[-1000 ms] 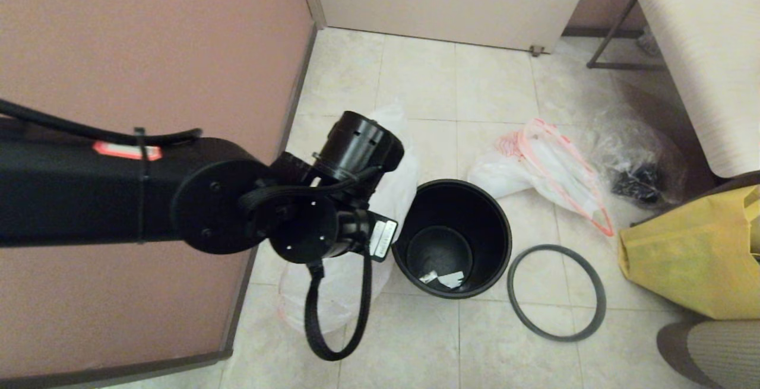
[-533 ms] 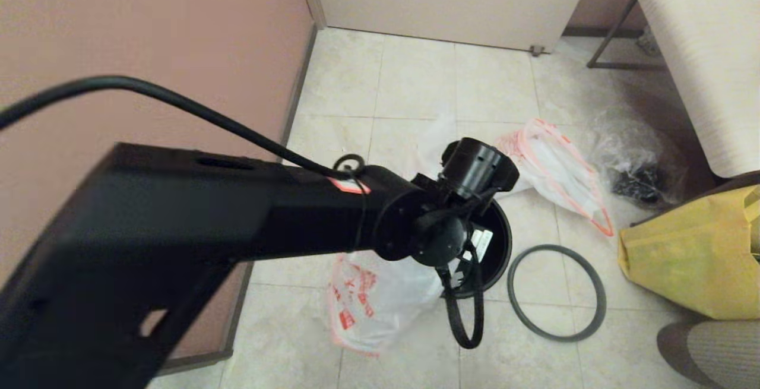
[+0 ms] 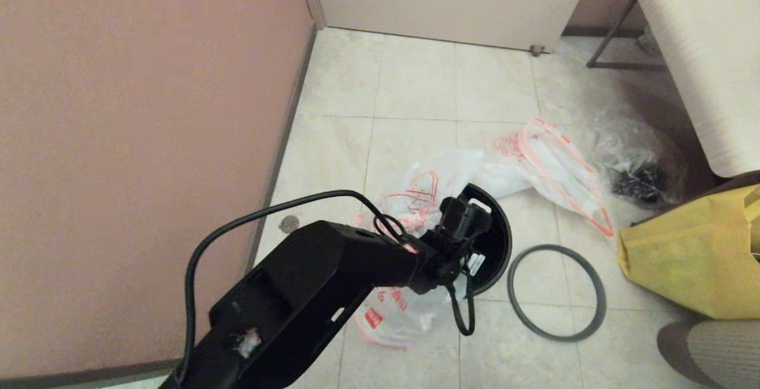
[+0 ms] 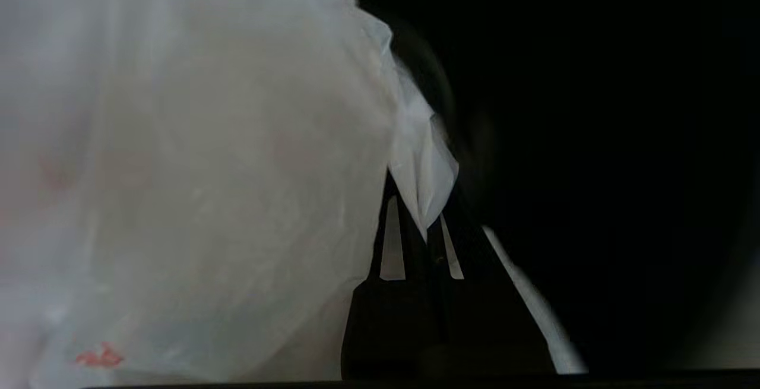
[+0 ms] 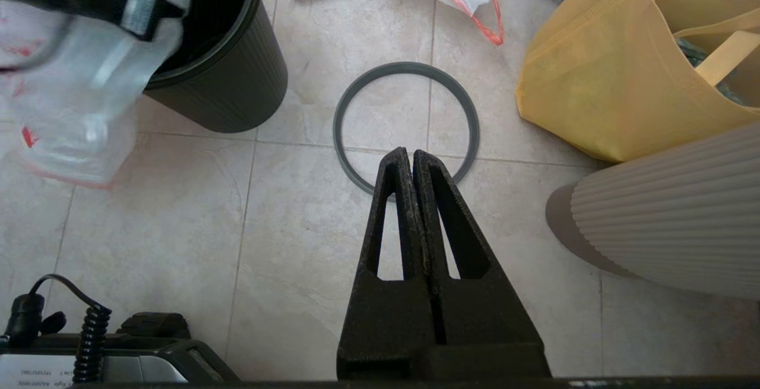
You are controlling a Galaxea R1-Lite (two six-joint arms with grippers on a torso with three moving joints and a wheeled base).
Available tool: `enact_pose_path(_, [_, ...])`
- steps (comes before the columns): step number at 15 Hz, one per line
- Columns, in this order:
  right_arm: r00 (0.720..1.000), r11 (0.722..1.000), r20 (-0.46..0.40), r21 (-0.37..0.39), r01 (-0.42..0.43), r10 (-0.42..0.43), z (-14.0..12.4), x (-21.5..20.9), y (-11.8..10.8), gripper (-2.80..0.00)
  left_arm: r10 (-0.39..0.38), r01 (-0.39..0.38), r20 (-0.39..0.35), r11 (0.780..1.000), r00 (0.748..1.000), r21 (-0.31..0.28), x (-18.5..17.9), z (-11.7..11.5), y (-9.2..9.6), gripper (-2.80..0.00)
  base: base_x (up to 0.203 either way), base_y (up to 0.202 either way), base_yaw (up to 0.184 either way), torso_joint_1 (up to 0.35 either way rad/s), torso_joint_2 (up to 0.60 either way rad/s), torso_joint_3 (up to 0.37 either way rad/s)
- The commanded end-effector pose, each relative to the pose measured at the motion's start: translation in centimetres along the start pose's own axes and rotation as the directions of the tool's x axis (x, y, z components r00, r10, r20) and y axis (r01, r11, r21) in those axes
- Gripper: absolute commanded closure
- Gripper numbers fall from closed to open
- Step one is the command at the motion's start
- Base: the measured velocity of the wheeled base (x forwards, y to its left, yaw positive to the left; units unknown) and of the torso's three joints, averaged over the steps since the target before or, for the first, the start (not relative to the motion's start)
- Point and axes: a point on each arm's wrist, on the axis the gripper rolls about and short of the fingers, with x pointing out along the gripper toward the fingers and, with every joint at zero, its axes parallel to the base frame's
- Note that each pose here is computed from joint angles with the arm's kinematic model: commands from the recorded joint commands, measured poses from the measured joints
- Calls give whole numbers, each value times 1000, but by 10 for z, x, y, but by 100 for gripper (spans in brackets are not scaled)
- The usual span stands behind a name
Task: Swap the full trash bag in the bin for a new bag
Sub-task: Put the new garbage bag on the trash can
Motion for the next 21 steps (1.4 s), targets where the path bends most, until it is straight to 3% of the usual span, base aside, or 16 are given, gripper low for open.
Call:
enact_pose_path(1, [1000,1000,-1,0,0,0,0,0,0,0,-8,8,53,1000,999,7,32,-27,9,0,0,0,0,0,0,0])
enact_pose_path(4, [1000,1000,-1,0,0,0,0,0,0,0,-121,118,96,992,988,34,39,-31,18,0,0,0,0,0,0,0])
enact_pose_path(9, [1000,1000,-1,0,0,0,0,0,0,0,-262,263,-22,962,965,72,40,-44,21,0,0,0,0,0,0,0])
enact_pose_path(12, [1000,1000,-1,0,0,0,0,0,0,0,-275,277,-35,959,961,68,34,-37,27,0,0,0,0,0,0,0])
enact_pose_path(17, [1000,1000,-1,0,0,0,0,0,0,0,-292,302,-133,951,947,64,15,-26,34,0,0,0,0,0,0,0])
enact_pose_path(21, [1000,1000,-1,0,0,0,0,0,0,0,-270,270,2,961,963,67,16,-16,32,0,0,0,0,0,0,0])
